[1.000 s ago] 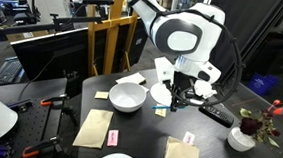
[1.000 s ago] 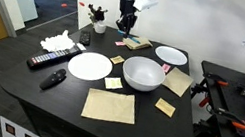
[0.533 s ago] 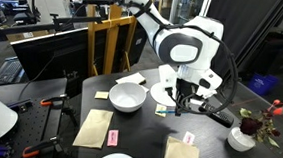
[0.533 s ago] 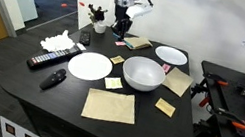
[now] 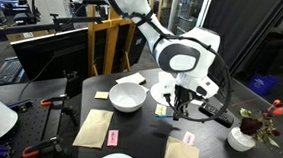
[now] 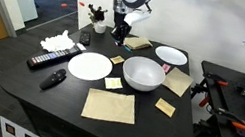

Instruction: Put the pen in the middle of the table

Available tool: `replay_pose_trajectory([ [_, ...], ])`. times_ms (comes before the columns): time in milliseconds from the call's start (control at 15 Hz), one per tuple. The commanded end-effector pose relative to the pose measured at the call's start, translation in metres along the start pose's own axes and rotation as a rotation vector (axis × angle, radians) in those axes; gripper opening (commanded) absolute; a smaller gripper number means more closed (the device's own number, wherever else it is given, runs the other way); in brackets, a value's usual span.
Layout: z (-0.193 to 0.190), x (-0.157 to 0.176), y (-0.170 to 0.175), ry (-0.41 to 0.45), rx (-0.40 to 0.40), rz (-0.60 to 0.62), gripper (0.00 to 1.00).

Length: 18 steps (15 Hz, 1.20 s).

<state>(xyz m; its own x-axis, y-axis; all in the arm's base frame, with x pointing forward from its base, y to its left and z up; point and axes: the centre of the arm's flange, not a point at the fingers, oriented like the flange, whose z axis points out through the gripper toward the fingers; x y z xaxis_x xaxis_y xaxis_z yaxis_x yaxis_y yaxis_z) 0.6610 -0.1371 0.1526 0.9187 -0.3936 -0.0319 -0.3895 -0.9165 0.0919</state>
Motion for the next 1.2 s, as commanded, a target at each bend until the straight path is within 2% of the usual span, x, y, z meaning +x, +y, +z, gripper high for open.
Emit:
replay_pose_trajectory([
  [0,0.007,0.005,-0.003,-0.004,-0.006,0.025,0.03],
  [67,0.009,0.004,-0.003,-0.008,-0.011,0.026,0.1],
  [133,0.009,0.003,-0.003,-0.011,-0.01,0.03,0.37],
  [267,0.003,0.0,-0.002,-0.006,0.0,0.034,0.44],
  [467,-0.015,-0.004,0.001,0.018,0.015,0.035,0.66],
  [733,-0.058,-0.016,0.007,0.084,0.04,0.034,0.97],
  [800,-0.071,-0.02,0.009,0.104,0.049,0.035,1.0],
  [1133,-0.128,-0.045,0.017,0.182,0.089,0.04,1.0],
])
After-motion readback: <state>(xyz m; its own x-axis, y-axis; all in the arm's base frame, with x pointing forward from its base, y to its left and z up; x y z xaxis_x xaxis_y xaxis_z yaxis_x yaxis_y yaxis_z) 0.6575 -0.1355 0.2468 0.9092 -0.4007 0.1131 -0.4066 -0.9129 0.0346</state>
